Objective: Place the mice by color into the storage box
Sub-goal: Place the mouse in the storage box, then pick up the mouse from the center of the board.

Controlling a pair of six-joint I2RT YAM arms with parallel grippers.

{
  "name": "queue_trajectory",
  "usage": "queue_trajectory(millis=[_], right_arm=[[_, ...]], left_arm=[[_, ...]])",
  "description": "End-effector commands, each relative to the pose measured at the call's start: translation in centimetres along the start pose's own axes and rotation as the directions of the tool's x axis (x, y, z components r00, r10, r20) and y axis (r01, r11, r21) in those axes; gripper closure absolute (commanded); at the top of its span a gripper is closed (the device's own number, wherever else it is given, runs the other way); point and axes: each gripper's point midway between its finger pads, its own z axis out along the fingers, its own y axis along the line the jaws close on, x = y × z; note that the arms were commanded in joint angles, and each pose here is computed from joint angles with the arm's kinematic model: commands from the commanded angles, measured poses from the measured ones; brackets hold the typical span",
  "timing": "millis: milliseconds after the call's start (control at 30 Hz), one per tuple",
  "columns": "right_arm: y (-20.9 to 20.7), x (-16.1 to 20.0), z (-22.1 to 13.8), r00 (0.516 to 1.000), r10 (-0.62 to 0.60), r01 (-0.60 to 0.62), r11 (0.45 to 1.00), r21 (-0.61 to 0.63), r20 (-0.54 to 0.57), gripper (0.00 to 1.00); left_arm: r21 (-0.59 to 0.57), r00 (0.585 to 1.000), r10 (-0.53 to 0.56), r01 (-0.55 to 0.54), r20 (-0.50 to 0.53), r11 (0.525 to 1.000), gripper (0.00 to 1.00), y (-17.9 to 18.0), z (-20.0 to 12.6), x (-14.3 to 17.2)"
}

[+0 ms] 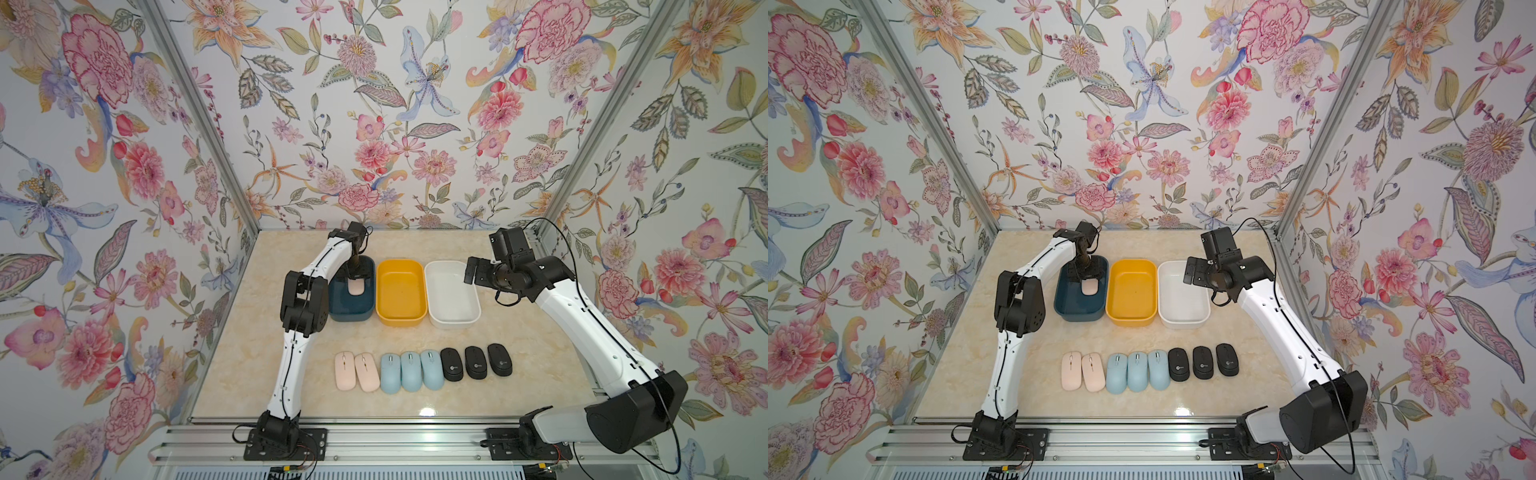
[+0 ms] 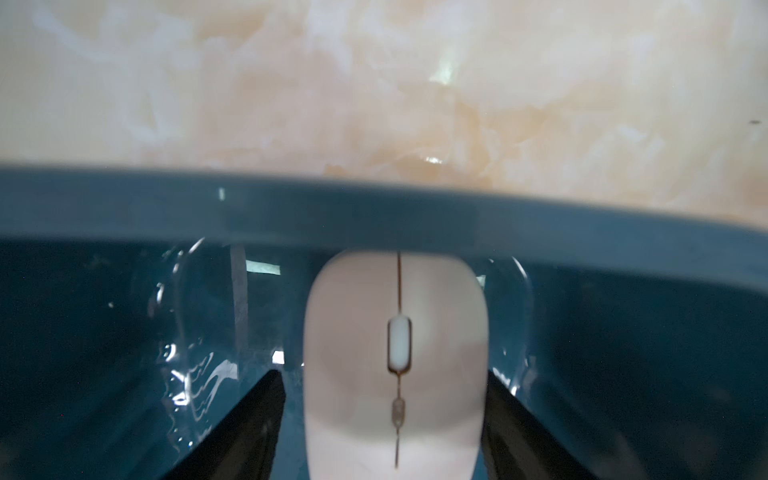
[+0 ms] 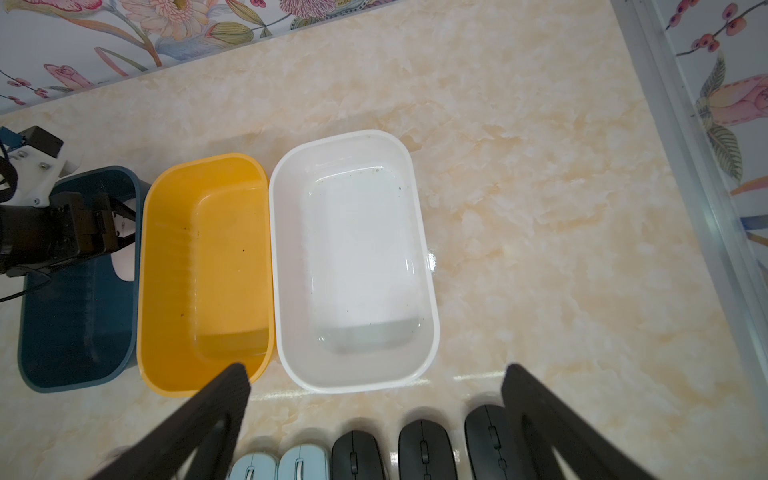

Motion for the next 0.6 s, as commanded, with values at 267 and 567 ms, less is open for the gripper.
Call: queue_trajectory(millis=[267,567], right_arm=[[0.9,-1.0,-0.6,0.999,-0.003,0.005,0.999,-0.05,0.043,0.02],[3.2,-1.1,-0.2,0.994,-0.101,0.103,0.994,-0.046,0.044,0.03]], left_arm=[[-0.003,0.989,0.05,-0.05,0.141,0.999,0.14,1.9,-14.3,4.7],[-0.049,0.997,0.075,-0.074,0.034,0.996,0.19,3.0,-14.2,17.4]])
